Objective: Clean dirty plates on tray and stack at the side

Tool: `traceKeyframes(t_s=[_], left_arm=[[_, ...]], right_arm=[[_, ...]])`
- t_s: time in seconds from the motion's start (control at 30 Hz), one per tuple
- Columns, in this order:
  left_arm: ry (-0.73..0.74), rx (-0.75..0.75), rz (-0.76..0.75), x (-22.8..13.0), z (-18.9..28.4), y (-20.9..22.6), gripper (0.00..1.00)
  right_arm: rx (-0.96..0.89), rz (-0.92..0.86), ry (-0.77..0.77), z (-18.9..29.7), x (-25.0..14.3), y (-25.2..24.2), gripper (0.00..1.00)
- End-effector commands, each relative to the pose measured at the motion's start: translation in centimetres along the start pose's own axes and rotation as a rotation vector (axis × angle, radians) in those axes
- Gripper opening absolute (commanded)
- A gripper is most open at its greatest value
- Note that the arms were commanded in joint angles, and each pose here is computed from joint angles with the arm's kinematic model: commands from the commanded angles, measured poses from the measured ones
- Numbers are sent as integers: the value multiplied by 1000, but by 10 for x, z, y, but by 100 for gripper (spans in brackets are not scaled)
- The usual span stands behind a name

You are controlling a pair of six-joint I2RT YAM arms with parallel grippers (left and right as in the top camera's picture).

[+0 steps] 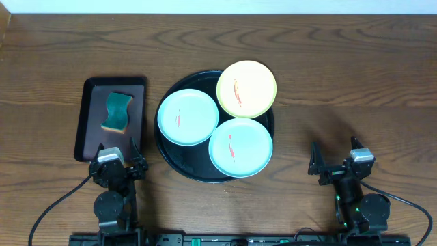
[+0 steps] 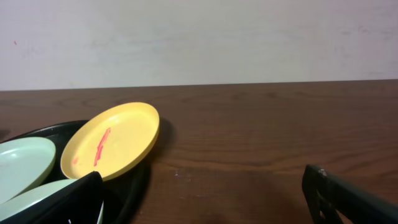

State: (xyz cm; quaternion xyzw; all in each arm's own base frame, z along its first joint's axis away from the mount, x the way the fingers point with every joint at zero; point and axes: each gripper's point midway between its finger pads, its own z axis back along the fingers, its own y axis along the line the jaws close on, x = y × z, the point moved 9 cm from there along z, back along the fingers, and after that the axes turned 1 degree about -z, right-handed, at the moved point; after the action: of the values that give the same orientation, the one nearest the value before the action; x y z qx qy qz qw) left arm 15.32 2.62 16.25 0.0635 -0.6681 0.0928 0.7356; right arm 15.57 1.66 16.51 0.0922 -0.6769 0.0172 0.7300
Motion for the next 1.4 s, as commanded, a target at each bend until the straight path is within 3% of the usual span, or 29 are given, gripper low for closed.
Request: traceKeyframes(t_s=[0.0,1.37], left_arm=[[54,5,-24,-12,0,0,75],[54,6,-24,-12,0,0,75]], right_arm=[[11,-9,2,0,-1,1,99],[0,-9,0,0,0,0,99]])
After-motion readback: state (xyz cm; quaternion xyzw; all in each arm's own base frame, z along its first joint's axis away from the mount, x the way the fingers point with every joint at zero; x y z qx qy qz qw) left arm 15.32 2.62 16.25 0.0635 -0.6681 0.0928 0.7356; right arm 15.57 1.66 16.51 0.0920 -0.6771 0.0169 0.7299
